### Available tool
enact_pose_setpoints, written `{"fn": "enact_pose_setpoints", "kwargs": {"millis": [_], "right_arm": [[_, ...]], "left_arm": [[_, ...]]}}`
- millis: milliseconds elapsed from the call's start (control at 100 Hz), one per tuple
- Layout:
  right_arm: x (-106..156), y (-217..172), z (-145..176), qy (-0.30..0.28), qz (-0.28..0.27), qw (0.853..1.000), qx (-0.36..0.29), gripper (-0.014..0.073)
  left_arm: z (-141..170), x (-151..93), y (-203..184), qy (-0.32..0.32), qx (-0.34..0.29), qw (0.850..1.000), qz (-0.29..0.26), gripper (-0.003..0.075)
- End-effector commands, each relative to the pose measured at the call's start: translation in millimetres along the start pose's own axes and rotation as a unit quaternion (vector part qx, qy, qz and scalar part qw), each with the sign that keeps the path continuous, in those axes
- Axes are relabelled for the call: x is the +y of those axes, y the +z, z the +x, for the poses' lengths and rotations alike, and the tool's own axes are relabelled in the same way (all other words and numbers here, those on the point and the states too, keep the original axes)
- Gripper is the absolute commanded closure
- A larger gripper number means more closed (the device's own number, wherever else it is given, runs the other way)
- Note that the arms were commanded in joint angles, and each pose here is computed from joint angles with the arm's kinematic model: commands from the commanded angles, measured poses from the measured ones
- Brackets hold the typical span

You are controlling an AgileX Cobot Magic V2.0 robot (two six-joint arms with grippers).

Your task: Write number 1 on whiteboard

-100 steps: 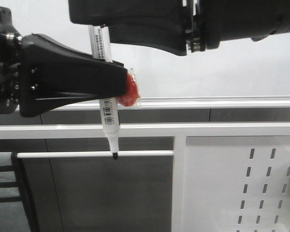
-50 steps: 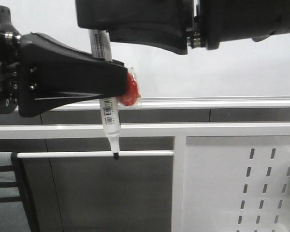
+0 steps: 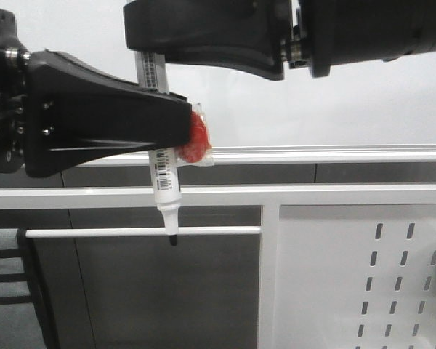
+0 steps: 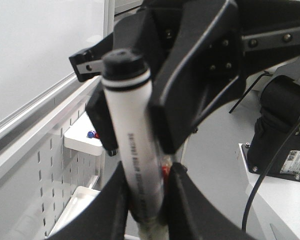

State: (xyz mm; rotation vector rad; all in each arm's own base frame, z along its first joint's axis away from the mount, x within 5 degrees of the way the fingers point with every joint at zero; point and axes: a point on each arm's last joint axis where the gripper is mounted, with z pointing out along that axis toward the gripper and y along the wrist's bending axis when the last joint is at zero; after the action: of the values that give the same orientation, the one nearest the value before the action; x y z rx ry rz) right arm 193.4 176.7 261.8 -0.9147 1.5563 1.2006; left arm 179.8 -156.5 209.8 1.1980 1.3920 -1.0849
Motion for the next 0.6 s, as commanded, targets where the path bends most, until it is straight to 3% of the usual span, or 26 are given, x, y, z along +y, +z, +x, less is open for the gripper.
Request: {"fn": "enact_pose_setpoints", "kwargs": {"millis": [0,180,250,400,440,490,590], "right_arm": [[10.9,-1.7,-20.7,0.001,-0.038,0.998,-0.053,0.0619],[11.7,-1.8,-21.1,0.001,-0.042,0.998,-0.055,0.0624],[12.1,-1.9,-21.3,0.000,-0.044,0.997,-0.056,0.0624],[12.2,-1.9,-21.4,0.000,-0.045,0.997,-0.056,0.0624],[12.4,-1.9,-21.5,0.000,-0.046,0.997,-0.057,0.0624],[12.6,-2.0,-21.6,0.000,-0.047,0.997,-0.057,0.0624],[12.6,-2.0,-21.6,0.000,-0.047,0.997,-0.058,0.0624]], "left_arm": [[-24.2,-3.9,-2.2,0.020,-0.089,0.995,0.026,0.0741],[-25.0,-3.0,-2.3,0.019,-0.093,0.995,0.021,0.0715],[-25.3,-2.8,-2.2,0.019,-0.094,0.995,0.021,0.0631],[-26.9,-0.8,-2.5,0.015,-0.102,0.995,0.010,0.0319],[-27.6,0.2,-2.6,0.012,-0.106,0.994,0.005,0.0267],[-28.5,1.3,-2.8,0.010,-0.111,0.994,-0.001,0.0222],[-28.9,1.9,-2.9,0.008,-0.113,0.994,-0.004,0.0219]]}}
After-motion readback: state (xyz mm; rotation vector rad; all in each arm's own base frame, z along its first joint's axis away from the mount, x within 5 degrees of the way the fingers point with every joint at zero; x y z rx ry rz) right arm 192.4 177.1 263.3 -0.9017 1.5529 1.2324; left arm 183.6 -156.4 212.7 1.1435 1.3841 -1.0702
